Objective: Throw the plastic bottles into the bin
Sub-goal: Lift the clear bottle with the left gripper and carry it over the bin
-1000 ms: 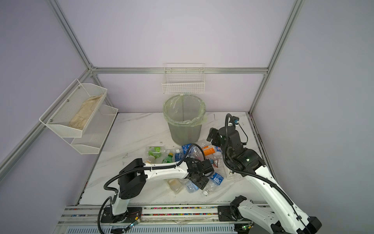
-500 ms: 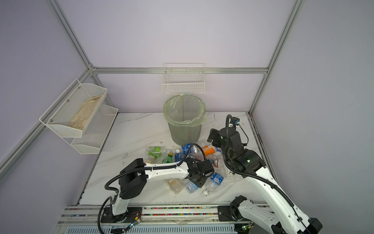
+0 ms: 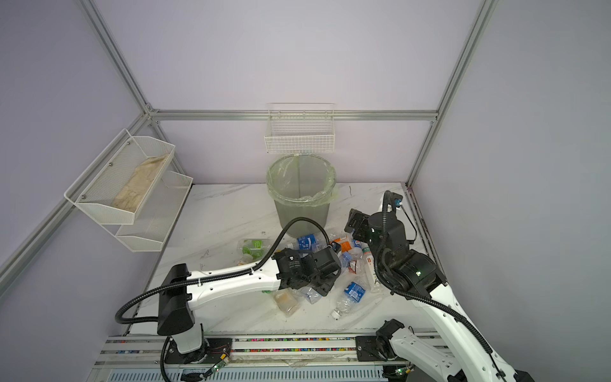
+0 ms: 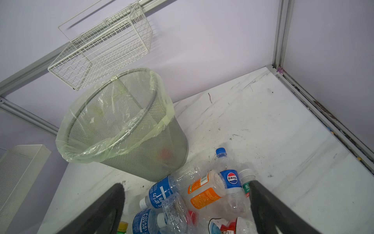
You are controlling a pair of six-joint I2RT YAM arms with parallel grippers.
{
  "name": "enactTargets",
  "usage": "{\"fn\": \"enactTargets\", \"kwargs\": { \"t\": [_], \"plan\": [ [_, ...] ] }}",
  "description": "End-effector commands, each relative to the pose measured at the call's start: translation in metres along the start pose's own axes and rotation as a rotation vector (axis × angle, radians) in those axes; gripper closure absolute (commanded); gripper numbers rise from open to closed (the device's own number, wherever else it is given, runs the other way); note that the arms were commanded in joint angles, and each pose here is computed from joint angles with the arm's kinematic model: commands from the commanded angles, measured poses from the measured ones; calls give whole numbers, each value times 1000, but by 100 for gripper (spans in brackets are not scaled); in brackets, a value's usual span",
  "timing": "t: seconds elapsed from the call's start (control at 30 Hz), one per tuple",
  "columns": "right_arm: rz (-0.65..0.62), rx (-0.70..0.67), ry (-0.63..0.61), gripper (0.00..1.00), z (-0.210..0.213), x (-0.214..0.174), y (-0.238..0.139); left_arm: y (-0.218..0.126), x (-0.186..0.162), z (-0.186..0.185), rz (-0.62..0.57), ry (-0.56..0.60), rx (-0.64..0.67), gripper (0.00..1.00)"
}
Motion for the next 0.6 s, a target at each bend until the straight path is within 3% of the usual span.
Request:
{"fn": "enactTargets", "kwargs": {
  "t": [0.0,0.13,0.3,0.47,0.57],
  "plan": [
    [-44,-33,12,3,-7,10,-11,-55,25,4,-175,6,-23,54],
    [-63,-36,15,3,-11,12,-17,-103,29,26,-332,-25,-8,58],
    [-65,-35,15,3,-11,12,-17,-176,24,66,-615,-122,-49,60],
    [-46,-13,6,3,-6,10,-13,-238,0,110,-911,-218,-165,60],
    [-45,-13,5,3,-5,10,-11,-262,-19,135,-1009,-271,-199,60]
  ]
}}
Point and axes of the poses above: each gripper's point midway between its finger pads, its own y axis out along the fingers, its own z axis along the line the jaws close on, x = y × z, the point moved 8 cm from there along -y, back along the fingers, and after that the axes turned 9 degrees about -y, right-handed, at the moved point
